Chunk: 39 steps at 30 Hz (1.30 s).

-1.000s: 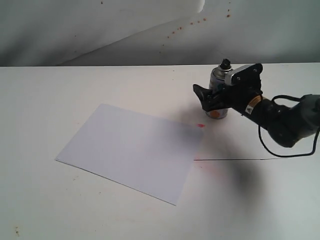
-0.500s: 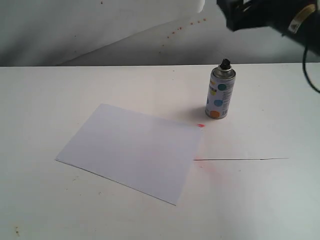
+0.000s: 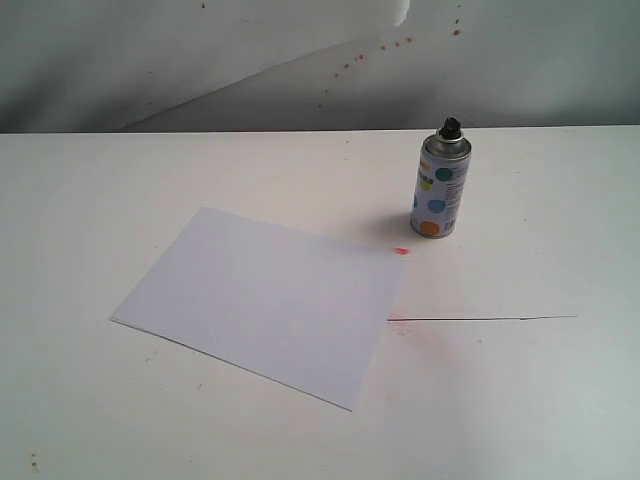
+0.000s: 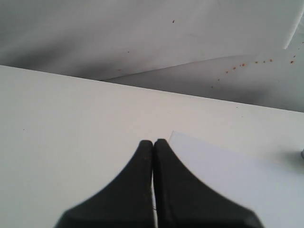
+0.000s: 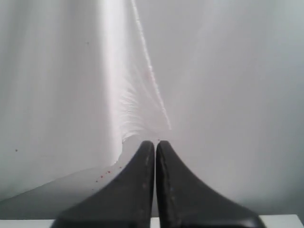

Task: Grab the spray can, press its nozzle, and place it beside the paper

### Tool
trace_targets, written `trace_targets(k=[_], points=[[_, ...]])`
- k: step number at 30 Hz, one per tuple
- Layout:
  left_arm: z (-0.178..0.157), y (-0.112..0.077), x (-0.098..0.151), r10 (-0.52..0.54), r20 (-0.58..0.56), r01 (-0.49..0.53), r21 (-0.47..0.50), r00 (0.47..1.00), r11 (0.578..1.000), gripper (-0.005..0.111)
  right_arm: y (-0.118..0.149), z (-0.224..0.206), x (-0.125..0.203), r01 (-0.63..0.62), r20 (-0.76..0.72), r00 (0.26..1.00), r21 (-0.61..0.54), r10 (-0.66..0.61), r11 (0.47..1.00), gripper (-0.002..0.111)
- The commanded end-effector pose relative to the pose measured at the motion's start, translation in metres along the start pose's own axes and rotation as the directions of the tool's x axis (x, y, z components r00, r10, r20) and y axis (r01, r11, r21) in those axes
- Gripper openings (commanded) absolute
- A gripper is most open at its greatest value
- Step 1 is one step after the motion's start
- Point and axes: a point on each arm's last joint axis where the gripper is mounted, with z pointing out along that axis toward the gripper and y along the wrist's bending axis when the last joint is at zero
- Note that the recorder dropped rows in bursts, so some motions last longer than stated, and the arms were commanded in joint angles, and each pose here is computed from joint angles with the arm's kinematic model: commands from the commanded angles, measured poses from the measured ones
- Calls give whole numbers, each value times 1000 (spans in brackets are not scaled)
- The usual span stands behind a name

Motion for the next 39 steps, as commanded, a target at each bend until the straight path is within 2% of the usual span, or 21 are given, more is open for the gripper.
trace_targets(k=[1,12,18,20,24,30,34,39], points=[[0,0,1,-6,3,6,-1,1000,1000,0,-7,-42,-18,-42,28,999,52,40,998,1],[0,0,1,-6,3,6,-1,1000,1000,0,-10,-112,-49,-65,228,972,23,58,998,1],[0,0,1,-6,3,6,-1,1000,1000,0,-22,-150,-53,-114,326,943,111,72,987,1],[0,0,1,-6,3,6,-1,1000,1000,0,-27,-156,-39,-149,321,943,156,92,977,1],[0,0,1,-6,3,6,-1,1000,1000,0,-36,-166,19,-162,255,962,255,95,953,1],[0,0,1,-6,3,6,-1,1000,1000,0,-39,-172,106,-149,164,980,264,108,953,1],[0,0,1,-6,3,6,-1,1000,1000,0,-40,-176,132,-147,146,983,269,110,952,1],[0,0,1,-6,3,6,-1,1000,1000,0,-38,-179,142,-126,148,985,249,91,960,1]])
